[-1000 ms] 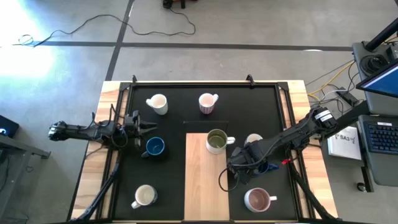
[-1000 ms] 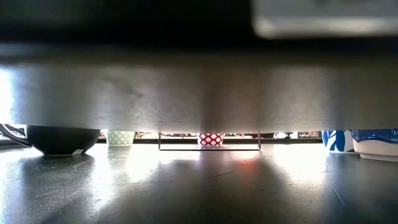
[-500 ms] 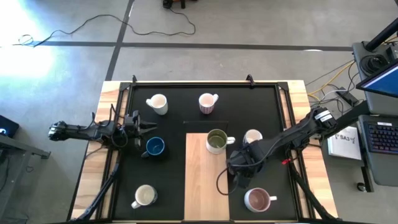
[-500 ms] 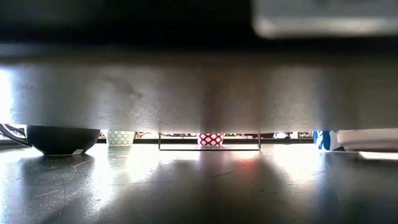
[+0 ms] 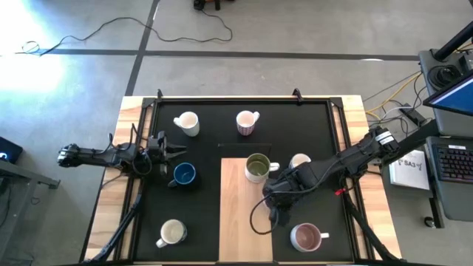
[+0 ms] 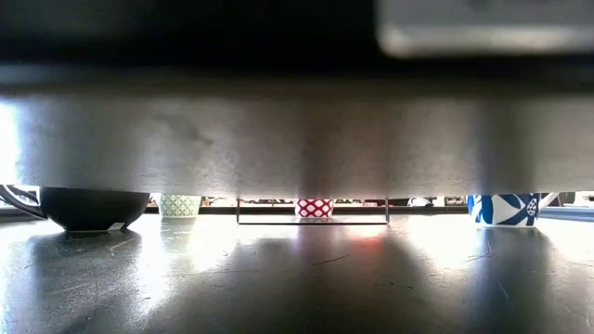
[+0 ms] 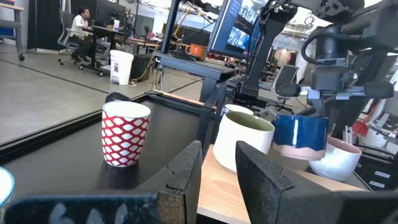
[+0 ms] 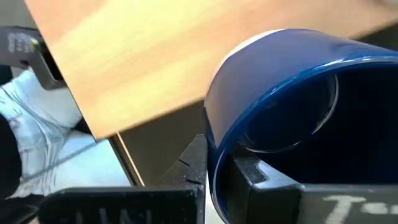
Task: Place coffee mugs
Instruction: Put the blue mug on the shelf
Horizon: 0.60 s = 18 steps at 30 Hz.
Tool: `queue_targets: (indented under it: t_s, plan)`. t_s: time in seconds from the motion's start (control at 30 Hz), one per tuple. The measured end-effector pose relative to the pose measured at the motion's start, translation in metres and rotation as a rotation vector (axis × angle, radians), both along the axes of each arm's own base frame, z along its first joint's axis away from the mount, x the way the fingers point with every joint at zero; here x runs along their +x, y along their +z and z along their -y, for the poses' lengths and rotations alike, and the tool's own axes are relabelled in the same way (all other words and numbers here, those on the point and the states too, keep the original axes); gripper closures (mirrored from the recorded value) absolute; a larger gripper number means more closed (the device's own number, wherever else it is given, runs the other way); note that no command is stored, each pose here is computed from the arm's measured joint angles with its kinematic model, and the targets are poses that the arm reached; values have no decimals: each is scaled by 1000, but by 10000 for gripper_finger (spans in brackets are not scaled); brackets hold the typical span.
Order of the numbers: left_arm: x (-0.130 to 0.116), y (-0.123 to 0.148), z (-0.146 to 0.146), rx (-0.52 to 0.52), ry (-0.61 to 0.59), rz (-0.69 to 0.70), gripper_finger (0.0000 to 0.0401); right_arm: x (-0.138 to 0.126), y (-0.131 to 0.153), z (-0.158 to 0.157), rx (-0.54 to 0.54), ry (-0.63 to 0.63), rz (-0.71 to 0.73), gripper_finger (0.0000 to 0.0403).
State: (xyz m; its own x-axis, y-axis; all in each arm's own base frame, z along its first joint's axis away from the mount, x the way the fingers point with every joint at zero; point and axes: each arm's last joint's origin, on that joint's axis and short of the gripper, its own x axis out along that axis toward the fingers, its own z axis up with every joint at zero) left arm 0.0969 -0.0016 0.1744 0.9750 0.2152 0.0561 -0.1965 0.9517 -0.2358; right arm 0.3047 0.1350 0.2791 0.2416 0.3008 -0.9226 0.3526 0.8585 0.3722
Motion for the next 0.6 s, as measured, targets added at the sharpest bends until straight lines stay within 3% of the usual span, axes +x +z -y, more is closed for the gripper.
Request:
queue_targets:
  t_s: [0.6]
  plan:
    - [0, 0, 0, 0, 0, 1, 319, 30, -14, -11, -74, 157, 57, 383]
